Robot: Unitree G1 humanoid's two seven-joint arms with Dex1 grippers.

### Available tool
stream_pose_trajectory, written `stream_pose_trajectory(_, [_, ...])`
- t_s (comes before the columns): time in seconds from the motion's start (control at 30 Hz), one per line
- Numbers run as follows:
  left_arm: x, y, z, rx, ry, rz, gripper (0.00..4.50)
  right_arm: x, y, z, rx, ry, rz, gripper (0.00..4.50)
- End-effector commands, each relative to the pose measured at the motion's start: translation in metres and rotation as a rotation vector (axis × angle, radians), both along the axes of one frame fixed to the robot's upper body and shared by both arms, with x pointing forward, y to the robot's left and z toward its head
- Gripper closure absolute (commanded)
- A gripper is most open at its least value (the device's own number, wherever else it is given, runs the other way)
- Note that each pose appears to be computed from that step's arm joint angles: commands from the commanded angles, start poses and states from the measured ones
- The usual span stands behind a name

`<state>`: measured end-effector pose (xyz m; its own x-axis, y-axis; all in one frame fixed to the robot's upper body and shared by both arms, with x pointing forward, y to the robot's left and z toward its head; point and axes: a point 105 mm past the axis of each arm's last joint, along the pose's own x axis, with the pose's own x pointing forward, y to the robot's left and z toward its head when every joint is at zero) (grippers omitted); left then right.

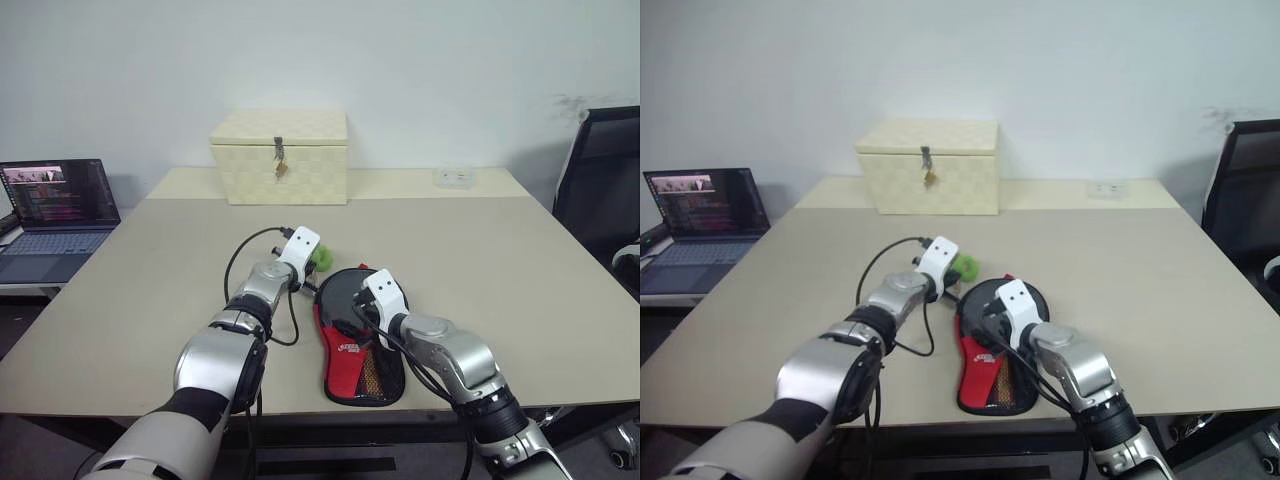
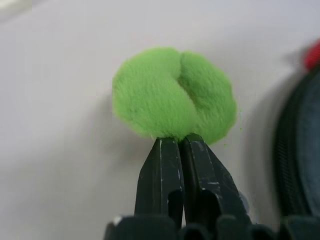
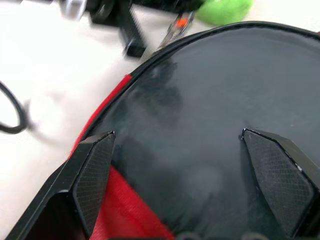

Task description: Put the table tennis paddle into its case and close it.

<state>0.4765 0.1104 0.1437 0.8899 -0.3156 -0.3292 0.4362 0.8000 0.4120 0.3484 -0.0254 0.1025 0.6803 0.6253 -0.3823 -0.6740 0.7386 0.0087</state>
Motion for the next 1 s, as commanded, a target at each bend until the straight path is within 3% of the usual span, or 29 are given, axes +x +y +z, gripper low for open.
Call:
stream_pose_trajectory(0.03, [0.006,-0.025,0.042,0.141,-0.17,-0.086,4.45,-0.02,-0.005,-0.036,-0.064,0.143,0.015,0.0])
stream_pose_trajectory(0.2, [0.004,-0.049,0.053,0.304,-0.256,-0.183,4.45,-0.029,-0.01,-0.044,-0.073,0.172,-0.01,0.0])
stream_pose_trajectory(0.5, [-0.005,-0.085,0.05,0.583,-0.37,-0.353,4.45,-0.047,-0.011,-0.054,-0.074,0.214,-0.019,0.0])
stream_pose_trajectory(1.0, [-0.023,-0.137,0.06,0.883,-0.619,-0.563,4.45,-0.067,-0.006,-0.063,-0.066,0.255,-0.021,0.0])
